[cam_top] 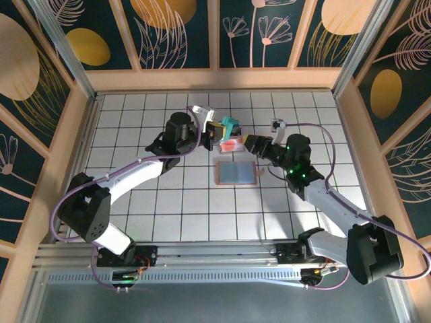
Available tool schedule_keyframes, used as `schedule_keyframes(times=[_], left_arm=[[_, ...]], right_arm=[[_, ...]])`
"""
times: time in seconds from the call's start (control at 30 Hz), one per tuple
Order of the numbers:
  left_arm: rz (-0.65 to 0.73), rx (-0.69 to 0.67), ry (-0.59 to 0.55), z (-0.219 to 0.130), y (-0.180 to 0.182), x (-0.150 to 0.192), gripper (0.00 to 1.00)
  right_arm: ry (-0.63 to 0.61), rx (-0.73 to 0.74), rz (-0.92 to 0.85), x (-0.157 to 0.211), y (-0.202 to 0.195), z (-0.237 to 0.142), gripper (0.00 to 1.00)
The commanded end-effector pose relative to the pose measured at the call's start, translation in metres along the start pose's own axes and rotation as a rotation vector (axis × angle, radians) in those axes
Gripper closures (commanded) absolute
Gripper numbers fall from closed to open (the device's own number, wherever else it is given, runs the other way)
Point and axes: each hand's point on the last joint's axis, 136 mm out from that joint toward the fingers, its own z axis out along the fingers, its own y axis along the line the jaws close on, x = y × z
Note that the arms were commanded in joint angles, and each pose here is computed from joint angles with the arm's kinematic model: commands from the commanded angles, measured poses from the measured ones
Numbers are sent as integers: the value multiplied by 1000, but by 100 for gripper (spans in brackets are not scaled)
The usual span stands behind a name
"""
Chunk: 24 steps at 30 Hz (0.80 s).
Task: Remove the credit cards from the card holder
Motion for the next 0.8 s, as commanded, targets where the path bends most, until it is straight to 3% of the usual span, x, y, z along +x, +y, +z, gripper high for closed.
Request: schedule_keyframes(times=[0.0, 0.43, 0.5, 0.77], left_arm=[[162, -26, 113, 9, 13, 10, 100], [449, -10, 294, 58, 44, 10, 100], [473, -16, 319, 66, 50, 13, 100], [600, -87, 397, 95, 83, 22, 100]], right_arm=[[-20, 174, -15, 4, -31, -10, 48], [-94, 363, 11, -6, -59, -27, 20], [-93, 385, 14, -6, -63, -28, 1], [-116, 542, 55, -10, -86, -38, 1]])
